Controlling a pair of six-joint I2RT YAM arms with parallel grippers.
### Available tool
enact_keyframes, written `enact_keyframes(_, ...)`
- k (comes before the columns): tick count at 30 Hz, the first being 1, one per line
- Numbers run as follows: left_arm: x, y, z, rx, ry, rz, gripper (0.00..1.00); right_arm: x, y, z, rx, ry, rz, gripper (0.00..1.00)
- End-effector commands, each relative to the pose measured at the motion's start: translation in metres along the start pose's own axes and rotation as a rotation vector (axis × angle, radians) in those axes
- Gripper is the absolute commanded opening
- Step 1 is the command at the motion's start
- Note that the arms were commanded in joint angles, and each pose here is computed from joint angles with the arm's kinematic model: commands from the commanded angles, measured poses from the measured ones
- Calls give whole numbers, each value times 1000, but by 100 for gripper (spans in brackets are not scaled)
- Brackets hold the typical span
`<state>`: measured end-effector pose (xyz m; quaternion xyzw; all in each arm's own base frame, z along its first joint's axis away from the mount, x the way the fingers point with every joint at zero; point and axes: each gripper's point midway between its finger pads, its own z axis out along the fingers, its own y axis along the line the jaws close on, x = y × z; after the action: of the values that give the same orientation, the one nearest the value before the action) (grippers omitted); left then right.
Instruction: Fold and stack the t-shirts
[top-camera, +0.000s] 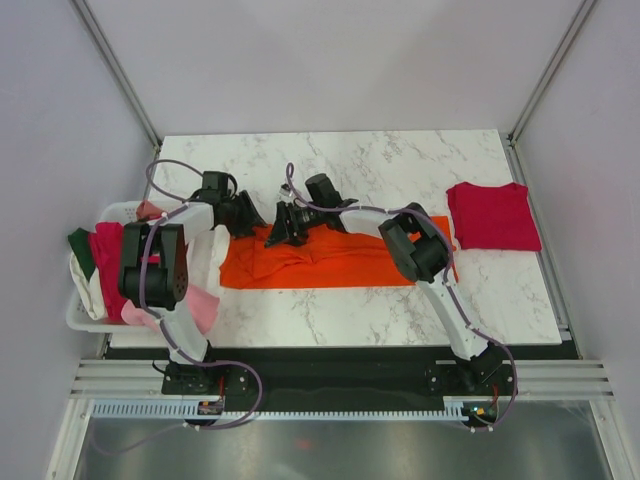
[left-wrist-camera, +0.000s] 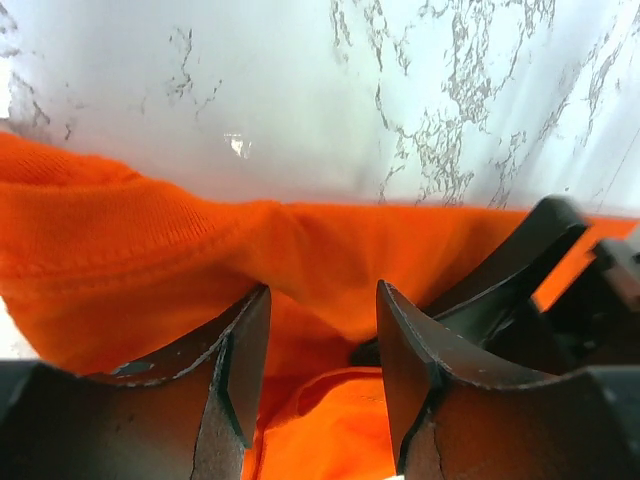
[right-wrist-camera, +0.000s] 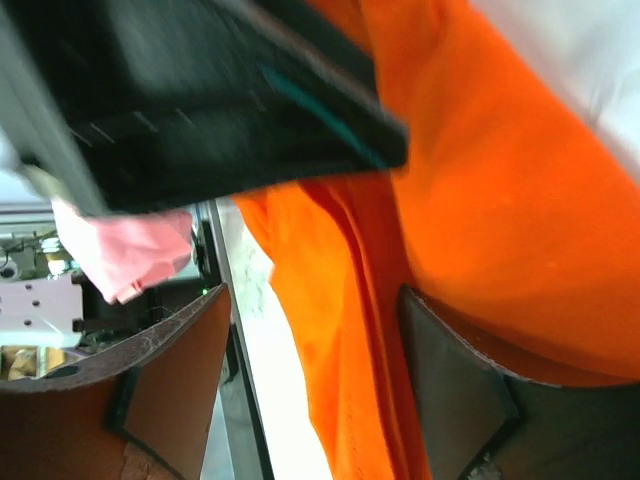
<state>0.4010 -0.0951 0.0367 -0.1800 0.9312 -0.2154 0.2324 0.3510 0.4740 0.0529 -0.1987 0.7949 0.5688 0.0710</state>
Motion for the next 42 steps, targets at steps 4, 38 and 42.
enact_keyframes(4,-10,3,6,-32,1,17,53,32,28,-9,-66,58,-37,72)
enact_keyframes(38,-27,12,5,-80,-30,30,52,161,97,-111,112,12,-123,73)
enact_keyframes(42,-36,0,-18,-56,-87,31,54,127,95,-100,147,-58,-136,73)
